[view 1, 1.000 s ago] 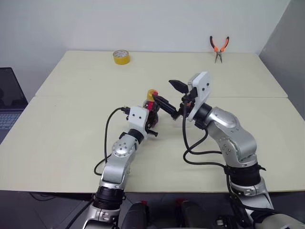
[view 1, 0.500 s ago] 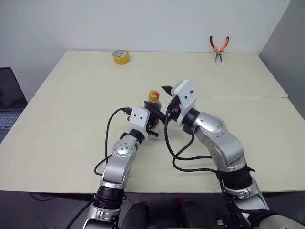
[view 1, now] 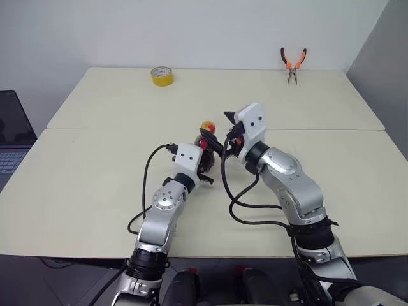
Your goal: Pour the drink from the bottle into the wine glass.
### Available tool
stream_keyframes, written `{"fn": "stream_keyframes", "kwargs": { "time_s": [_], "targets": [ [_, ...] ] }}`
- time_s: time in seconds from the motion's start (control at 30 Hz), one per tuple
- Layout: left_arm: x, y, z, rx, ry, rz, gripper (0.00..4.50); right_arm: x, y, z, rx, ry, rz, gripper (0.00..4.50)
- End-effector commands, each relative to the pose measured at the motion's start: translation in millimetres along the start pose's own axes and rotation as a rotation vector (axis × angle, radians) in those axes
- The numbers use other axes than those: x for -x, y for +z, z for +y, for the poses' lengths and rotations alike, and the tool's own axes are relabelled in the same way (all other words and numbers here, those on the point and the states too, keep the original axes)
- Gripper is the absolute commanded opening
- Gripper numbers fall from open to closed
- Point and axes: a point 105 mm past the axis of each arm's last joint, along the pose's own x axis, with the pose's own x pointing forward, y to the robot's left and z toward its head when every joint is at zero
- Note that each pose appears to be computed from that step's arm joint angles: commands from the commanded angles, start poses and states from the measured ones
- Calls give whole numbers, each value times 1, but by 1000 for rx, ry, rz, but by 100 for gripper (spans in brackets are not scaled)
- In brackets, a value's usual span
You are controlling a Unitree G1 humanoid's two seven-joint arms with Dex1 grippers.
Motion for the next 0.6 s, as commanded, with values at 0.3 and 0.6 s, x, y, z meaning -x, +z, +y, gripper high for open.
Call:
{"fn": "stream_keyframes", "kwargs": {
  "time_s": [0.3,0.6],
  "targets": [
    [0,26,4,-20,9,-96,65,26,12,-29,1,-111,-38,441],
    [-1,26,5,-24,13,-98,64,41,12,-37,-5,-137,-29,441]
  ]
}}
